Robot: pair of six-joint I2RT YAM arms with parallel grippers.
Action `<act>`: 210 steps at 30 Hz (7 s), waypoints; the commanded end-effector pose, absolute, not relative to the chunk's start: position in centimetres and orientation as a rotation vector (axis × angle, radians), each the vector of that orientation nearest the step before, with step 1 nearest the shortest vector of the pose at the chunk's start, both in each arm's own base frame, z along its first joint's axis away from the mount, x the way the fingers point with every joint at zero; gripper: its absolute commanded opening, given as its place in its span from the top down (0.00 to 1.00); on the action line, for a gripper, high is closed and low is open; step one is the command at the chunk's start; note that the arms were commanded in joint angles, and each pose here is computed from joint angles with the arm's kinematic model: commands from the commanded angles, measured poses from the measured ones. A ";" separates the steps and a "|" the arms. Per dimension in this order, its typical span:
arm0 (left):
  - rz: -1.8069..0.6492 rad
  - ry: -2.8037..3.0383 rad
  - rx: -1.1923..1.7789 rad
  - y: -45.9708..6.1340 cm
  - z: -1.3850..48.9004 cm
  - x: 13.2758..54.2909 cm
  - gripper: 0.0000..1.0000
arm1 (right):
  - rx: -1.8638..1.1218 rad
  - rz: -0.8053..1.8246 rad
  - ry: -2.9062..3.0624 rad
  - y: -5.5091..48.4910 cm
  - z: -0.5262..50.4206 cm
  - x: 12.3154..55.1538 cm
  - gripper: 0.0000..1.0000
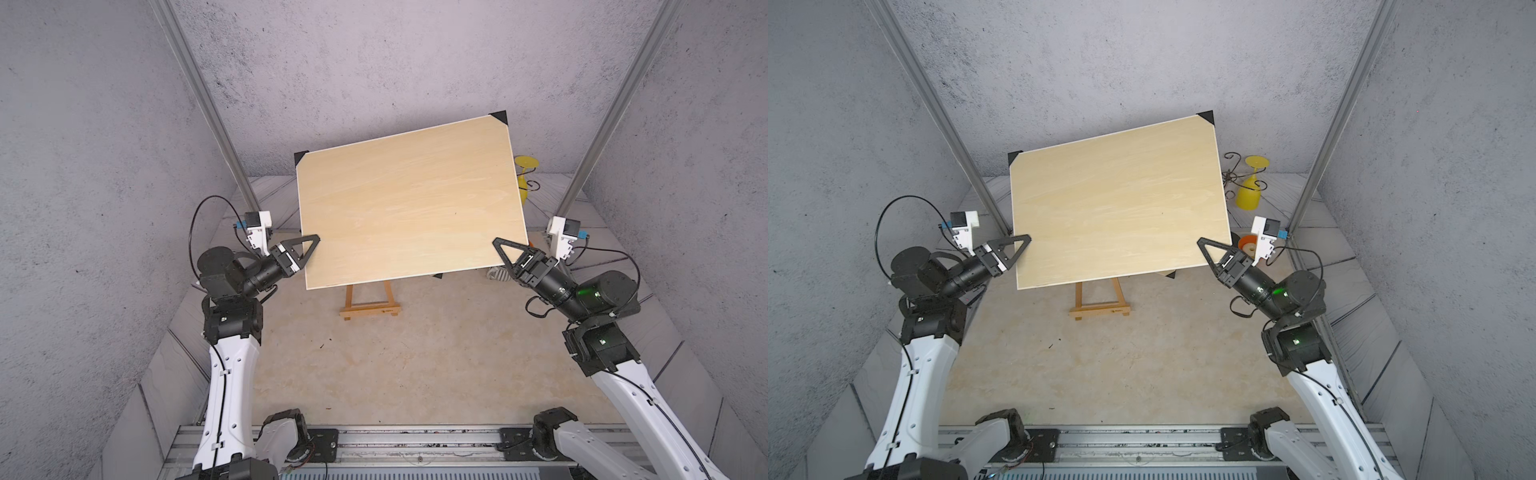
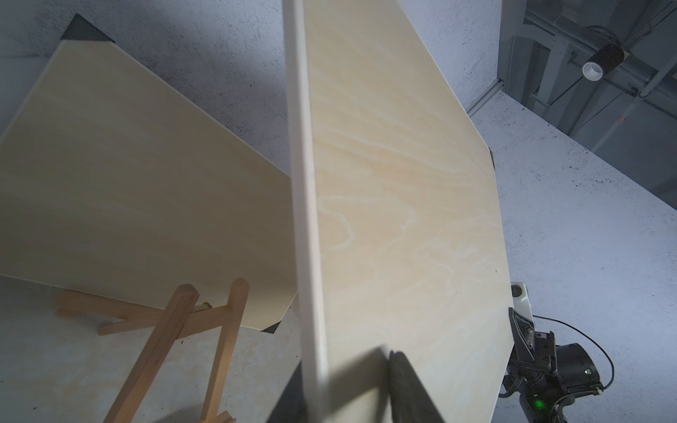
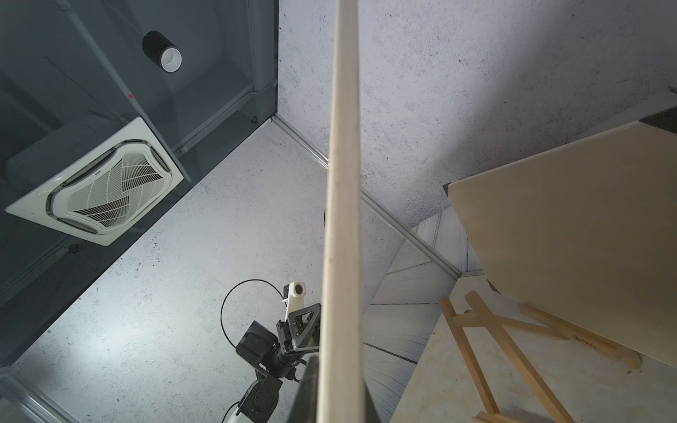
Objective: Assemble the easel
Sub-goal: Place the drawing board on the easel.
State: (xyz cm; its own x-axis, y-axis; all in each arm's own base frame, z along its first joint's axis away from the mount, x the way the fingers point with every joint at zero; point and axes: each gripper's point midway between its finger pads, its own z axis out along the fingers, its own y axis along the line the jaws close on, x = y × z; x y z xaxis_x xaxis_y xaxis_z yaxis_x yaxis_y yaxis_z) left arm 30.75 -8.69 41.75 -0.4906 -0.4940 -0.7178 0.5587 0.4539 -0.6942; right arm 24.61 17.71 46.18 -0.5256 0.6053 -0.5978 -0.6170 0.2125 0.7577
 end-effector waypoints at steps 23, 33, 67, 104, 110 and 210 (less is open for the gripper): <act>-1.266 1.424 0.480 -12.2 52.6 22.2 0.55 | -0.115 1.712 1.206 17.3 49.7 25.0 1.00; -1.291 1.449 0.461 -12.2 53.3 22.5 0.52 | -0.168 1.685 1.236 16.8 47.7 25.9 1.00; -1.227 1.379 0.399 -11.3 50.7 24.2 1.00 | -0.251 1.218 1.639 17.3 35.1 32.4 0.24; -0.720 1.360 0.320 -8.2 33.5 31.3 1.00 | -0.568 1.115 1.622 22.9 30.6 34.9 0.54; -0.670 1.323 0.451 -9.5 32.4 31.3 1.00 | -0.619 1.053 1.606 24.2 30.2 34.8 0.56; -0.246 1.534 0.256 1.6 18.5 36.4 0.39 | -0.670 0.537 1.535 27.3 27.2 35.4 0.56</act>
